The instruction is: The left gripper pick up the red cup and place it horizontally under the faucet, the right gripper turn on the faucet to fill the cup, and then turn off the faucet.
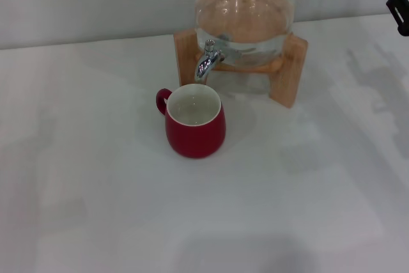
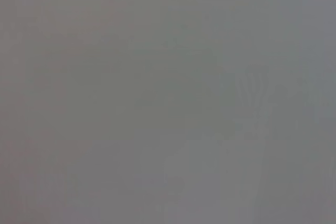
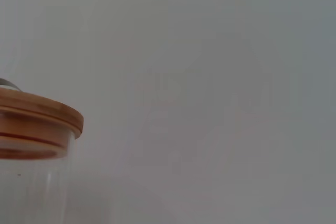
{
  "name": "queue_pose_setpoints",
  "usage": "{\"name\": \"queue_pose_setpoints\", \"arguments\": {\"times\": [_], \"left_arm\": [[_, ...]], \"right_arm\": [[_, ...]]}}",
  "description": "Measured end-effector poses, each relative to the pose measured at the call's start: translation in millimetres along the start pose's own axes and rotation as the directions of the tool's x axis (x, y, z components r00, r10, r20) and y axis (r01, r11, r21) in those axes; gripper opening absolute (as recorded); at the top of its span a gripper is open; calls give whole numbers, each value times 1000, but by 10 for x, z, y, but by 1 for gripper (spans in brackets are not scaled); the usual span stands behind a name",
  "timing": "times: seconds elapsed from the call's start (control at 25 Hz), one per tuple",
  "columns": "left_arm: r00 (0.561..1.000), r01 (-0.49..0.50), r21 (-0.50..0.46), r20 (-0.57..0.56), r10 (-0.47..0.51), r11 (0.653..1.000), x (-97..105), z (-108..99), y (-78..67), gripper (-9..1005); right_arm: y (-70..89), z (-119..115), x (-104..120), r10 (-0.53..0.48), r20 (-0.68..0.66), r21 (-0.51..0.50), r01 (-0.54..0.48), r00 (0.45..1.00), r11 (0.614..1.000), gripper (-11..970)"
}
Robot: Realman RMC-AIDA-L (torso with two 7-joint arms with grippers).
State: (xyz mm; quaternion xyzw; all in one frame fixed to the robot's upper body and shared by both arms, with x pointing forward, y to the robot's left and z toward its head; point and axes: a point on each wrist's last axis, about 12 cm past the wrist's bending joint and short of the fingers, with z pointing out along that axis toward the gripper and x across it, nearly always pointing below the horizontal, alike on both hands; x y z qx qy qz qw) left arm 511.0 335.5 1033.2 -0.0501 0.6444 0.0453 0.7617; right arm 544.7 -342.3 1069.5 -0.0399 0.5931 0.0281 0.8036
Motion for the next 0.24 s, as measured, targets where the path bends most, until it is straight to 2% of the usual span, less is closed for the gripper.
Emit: {"name": "queue_pose_setpoints", "arguments": {"times": [0.24], "left_arm": [[1000,15,-17,-3,-15,1000,9,-16,16,884]], "right_arm": [[-14,-26,7,0,-2,14,0,1000,1000,659]]}}
